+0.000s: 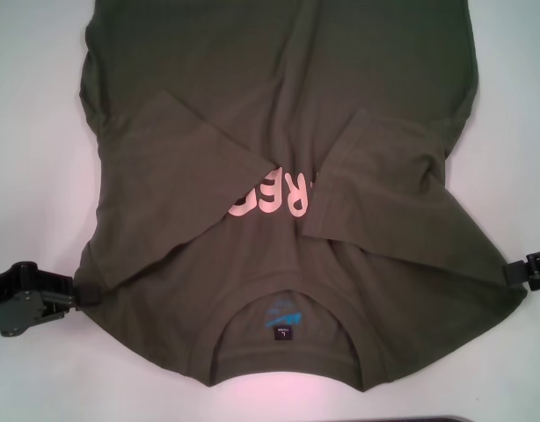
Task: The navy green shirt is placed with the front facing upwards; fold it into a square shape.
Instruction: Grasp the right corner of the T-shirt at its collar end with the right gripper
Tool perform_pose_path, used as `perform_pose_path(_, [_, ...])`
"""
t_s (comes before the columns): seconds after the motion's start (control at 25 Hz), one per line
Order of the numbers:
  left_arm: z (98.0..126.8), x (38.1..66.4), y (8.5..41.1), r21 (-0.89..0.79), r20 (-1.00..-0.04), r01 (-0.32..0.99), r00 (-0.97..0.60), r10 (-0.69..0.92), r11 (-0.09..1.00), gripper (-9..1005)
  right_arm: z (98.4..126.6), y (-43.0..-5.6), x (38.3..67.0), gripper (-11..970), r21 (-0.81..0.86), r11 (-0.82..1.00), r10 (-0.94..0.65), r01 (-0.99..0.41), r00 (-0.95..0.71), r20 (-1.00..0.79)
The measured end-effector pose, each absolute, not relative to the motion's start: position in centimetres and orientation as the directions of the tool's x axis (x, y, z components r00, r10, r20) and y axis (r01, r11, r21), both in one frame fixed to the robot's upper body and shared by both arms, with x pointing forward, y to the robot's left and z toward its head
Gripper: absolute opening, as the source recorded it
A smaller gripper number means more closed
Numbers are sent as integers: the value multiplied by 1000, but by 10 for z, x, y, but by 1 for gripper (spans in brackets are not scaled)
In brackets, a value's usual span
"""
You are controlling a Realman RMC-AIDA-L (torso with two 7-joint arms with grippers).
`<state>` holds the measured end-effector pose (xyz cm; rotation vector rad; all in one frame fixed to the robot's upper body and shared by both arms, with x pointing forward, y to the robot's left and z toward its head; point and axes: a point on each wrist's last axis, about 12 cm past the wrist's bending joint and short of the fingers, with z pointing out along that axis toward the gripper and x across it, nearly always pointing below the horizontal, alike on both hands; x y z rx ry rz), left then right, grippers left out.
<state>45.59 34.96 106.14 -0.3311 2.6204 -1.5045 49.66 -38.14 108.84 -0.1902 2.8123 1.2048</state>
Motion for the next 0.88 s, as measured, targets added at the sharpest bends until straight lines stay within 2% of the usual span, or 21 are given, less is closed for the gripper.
perform_pose_path(0.88, [1061,456,350,-865,12,-134,-969,-247,483,36,1077,-361,501,911,718,677,-113,-159,-987,-112])
